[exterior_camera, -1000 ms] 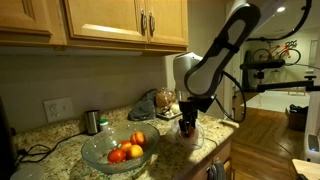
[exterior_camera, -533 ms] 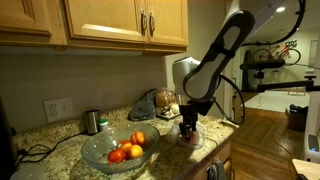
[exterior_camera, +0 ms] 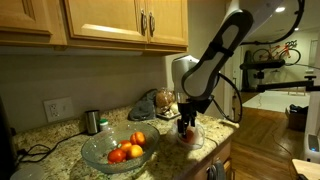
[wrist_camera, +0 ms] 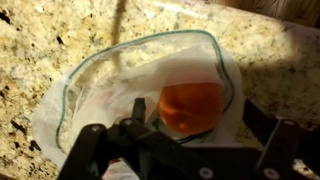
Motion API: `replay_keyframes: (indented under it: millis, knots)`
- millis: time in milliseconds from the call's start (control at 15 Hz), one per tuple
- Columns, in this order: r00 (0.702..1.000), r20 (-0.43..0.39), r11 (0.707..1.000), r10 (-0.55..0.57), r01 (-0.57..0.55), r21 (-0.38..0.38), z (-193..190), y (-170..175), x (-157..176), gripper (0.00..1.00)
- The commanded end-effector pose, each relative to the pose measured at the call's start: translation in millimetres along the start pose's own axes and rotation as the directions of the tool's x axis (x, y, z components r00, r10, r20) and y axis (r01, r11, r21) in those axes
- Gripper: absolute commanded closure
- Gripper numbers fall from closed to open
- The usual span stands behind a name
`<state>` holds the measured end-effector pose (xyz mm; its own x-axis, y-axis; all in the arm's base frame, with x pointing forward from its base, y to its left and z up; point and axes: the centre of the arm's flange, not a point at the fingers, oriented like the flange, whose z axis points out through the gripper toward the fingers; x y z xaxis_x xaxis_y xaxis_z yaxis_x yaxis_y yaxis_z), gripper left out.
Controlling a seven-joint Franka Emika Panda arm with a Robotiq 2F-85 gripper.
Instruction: Take one peach from the plastic and put it in the glass bowl
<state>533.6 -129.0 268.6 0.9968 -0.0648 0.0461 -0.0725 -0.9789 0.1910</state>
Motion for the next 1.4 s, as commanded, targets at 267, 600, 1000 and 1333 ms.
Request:
replay_keyframes:
  millis: [267,600,1000,1333]
  knots:
    - [1.000,0.020,1.000,0.004,-0.005,0.018,6,19,2,0.00]
    - [0.999,0.032,1.000,-0.005,0.004,0.025,15,22,4,0.00]
    - [0.999,0.032,0.999,-0.029,0.028,0.021,16,20,16,0.00]
    - [0.997,0.046,0.998,-0.056,0.055,0.019,11,10,34,0.00]
